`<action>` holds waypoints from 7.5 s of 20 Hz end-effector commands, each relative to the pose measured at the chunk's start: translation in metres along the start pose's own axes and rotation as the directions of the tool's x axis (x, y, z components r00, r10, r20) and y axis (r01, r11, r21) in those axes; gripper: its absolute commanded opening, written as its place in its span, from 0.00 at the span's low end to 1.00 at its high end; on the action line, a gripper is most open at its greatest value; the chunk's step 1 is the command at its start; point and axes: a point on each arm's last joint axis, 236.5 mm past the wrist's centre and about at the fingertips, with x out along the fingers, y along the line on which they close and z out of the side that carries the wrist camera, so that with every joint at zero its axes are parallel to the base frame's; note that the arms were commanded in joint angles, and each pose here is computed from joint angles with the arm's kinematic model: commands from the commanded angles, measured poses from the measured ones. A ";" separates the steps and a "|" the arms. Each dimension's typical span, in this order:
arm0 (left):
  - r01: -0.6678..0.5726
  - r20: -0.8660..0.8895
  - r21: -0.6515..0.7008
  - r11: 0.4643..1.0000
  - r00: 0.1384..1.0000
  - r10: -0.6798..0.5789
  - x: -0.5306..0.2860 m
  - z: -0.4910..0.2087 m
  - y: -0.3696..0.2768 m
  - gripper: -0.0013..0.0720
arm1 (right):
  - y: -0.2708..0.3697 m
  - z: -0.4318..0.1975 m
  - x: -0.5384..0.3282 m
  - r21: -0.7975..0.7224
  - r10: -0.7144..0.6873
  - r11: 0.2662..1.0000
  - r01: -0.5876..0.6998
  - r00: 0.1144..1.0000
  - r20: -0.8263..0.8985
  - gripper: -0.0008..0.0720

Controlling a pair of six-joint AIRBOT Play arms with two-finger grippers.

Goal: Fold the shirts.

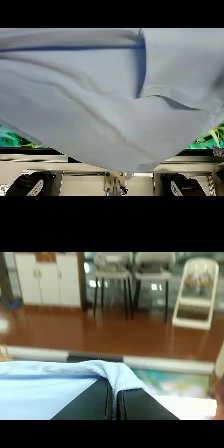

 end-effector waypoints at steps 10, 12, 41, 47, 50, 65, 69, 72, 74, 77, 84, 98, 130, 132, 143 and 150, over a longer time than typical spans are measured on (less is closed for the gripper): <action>-0.026 -0.616 0.061 0.998 0.786 0.058 0.267 -0.290 -0.021 0.06 | -0.006 -0.346 0.287 0.301 0.099 0.947 0.114 0.787 -0.608 0.12; -0.038 -0.663 0.049 0.998 0.746 0.061 0.297 -0.324 -0.025 0.07 | -0.006 -0.353 0.315 0.391 0.103 0.909 0.143 0.833 -0.544 0.12; -0.218 -0.916 -0.388 0.896 0.197 -0.349 0.122 -0.533 0.022 0.78 | -0.082 -0.451 0.070 0.503 0.447 0.782 0.369 0.232 -0.864 0.81; -0.185 -0.921 -0.384 0.905 0.145 -0.361 0.125 -0.549 0.005 0.78 | -0.084 -0.451 0.072 0.501 0.441 0.781 0.373 0.239 -0.865 0.81; -0.198 -0.908 -0.413 0.889 0.161 -0.387 0.134 -0.551 -0.008 0.69 | -0.083 -0.451 0.072 0.502 0.442 0.779 0.377 0.239 -0.865 0.81; -0.113 -0.873 -0.463 0.879 0.227 -0.431 0.139 -0.498 -0.022 0.06 | -0.031 -0.526 0.049 0.525 0.508 0.766 0.371 0.151 -0.848 0.81; -0.104 -0.873 -0.467 0.878 0.209 -0.440 0.134 -0.497 -0.024 0.06 | -0.035 -0.530 0.055 0.508 0.481 0.772 0.382 0.172 -0.860 0.81; -0.103 -0.873 -0.469 0.877 0.203 -0.443 0.133 -0.497 -0.025 0.06 | -0.026 -0.538 0.063 0.500 0.472 0.785 0.365 0.169 -0.865 0.81; -0.101 -0.873 -0.470 0.877 0.198 -0.445 0.131 -0.496 -0.026 0.06 | -0.015 -0.548 0.063 0.497 0.485 0.794 0.349 0.128 -0.865 0.81; -0.094 -0.872 -0.468 0.879 0.209 -0.442 0.131 -0.492 -0.026 0.06 | -0.008 -0.560 0.057 0.489 0.495 0.803 0.342 0.075 -0.865 0.81; -0.089 -0.871 -0.467 0.880 0.218 -0.440 0.131 -0.490 -0.026 0.06 | -0.020 -0.536 0.040 0.512 0.535 0.804 0.304 0.009 -0.845 0.81; -0.067 -0.867 -0.466 0.882 0.235 -0.440 0.134 -0.475 -0.026 0.06 | 0.013 -0.580 0.053 0.456 0.474 0.838 0.299 0.015 -0.881 0.25; 0.136 -0.355 0.035 0.990 0.928 -0.115 0.092 -0.109 -0.003 0.06 | -0.049 -0.151 0.049 0.029 -0.021 0.998 0.052 0.766 -0.642 0.12; 0.141 -0.546 -0.061 0.988 0.824 -0.151 0.141 -0.186 0.008 0.06 | -0.048 -0.225 0.102 0.156 0.105 0.987 0.027 0.624 -0.774 0.12; 0.059 -0.623 -0.249 0.967 0.754 -0.207 0.402 -0.366 -0.010 0.06 | -0.051 -0.437 0.348 0.278 0.162 0.960 0.038 0.732 -0.661 0.12; 0.065 -0.730 -0.266 0.962 0.638 -0.245 0.401 -0.428 -0.022 0.06 | -0.060 -0.475 0.318 0.214 0.158 0.977 0.024 0.599 -0.785 0.12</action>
